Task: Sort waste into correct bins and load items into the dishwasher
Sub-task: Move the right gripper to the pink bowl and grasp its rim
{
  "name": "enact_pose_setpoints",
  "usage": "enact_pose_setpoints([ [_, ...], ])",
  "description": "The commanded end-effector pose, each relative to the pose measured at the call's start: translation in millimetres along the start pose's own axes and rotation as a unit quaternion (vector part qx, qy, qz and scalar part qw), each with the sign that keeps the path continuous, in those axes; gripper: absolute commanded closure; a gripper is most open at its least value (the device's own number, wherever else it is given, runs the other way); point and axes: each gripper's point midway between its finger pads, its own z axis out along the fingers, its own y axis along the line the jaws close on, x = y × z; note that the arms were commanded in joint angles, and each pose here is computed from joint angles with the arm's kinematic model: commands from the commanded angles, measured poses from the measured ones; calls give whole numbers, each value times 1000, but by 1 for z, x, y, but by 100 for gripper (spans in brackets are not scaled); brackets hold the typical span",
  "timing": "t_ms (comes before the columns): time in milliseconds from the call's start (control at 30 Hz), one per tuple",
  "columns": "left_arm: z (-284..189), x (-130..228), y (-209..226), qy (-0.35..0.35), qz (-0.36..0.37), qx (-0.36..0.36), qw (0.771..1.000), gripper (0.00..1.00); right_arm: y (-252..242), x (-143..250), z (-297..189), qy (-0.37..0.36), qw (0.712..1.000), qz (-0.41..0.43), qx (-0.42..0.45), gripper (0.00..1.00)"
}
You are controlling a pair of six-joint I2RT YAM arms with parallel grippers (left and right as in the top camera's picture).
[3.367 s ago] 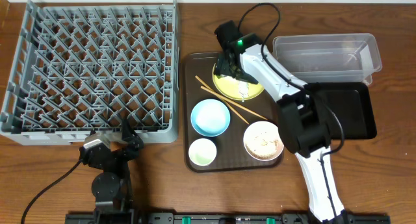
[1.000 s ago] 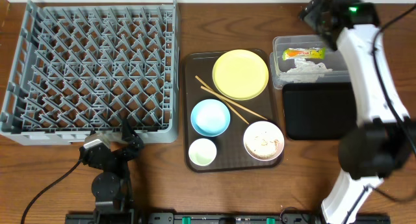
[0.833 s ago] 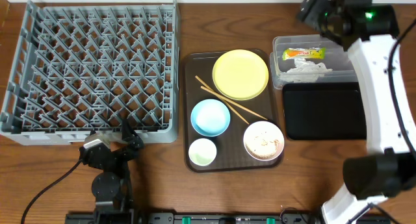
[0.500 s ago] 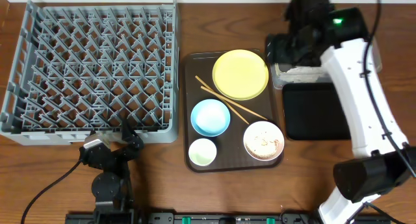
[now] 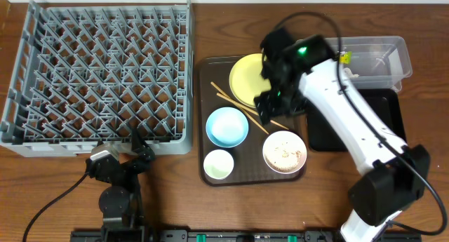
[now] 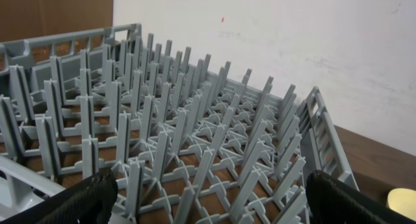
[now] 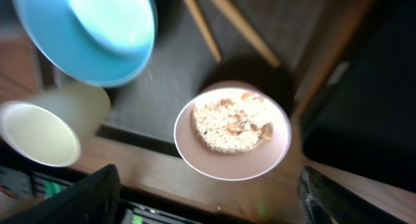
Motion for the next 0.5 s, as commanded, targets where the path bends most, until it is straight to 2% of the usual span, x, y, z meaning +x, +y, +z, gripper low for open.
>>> enact_pose_setpoints([
  [0, 1, 17, 9, 23, 15, -17, 999, 7, 12, 18, 29, 35, 999, -38, 4, 13],
  [100, 1, 17, 9, 23, 15, -17, 999, 7, 23, 28, 54, 45, 997, -69, 9, 20],
  [167, 1, 17, 9, 23, 15, -17, 999, 7, 26, 35, 70, 52, 995, -84, 17, 34],
  [267, 1, 17, 9, 23, 15, -17, 999, 7, 27, 45, 87, 63, 993, -93, 22, 50],
  [333, 1, 17, 9, 23, 15, -17, 999, 7, 26, 51, 96, 70, 993, -96, 25, 53],
  [467, 1, 17, 9, 23, 15, -17, 999, 6, 23, 60, 111, 80, 991, -99, 29, 53],
])
